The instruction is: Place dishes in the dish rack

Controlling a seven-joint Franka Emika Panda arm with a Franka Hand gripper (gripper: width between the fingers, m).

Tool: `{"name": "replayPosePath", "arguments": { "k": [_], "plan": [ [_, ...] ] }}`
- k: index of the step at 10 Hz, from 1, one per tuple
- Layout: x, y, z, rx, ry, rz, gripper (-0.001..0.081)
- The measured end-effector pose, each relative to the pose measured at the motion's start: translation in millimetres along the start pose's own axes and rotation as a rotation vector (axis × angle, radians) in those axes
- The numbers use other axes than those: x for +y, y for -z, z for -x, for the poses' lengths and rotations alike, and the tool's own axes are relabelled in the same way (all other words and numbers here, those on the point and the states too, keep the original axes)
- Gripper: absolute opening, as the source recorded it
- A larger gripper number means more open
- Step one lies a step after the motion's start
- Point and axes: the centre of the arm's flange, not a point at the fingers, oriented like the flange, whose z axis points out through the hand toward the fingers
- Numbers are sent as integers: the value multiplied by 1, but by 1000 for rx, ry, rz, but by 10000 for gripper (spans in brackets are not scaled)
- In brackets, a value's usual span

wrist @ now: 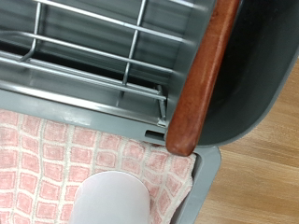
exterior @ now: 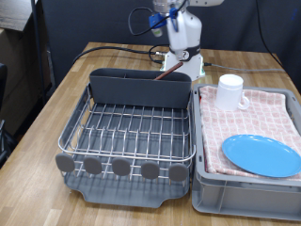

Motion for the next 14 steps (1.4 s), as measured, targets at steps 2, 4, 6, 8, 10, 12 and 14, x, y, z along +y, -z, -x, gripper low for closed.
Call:
{"name": "replayPosePath", "arguments": {
  "k": [2, 4, 6, 8, 10, 12, 14],
  "plan": [
    [-4, 2, 1, 18, -31, -53, 803],
    [-10, 2, 26, 64, 87, -165, 803],
    [-13, -1, 60, 97, 224, -221, 803],
    [-13, 0, 94, 139, 371, -252, 803],
    [-12, 5, 128, 198, 485, -288, 803],
    [-17, 6, 153, 240, 584, -243, 803],
    [-19, 7, 154, 225, 571, -270, 803]
  ]
}}
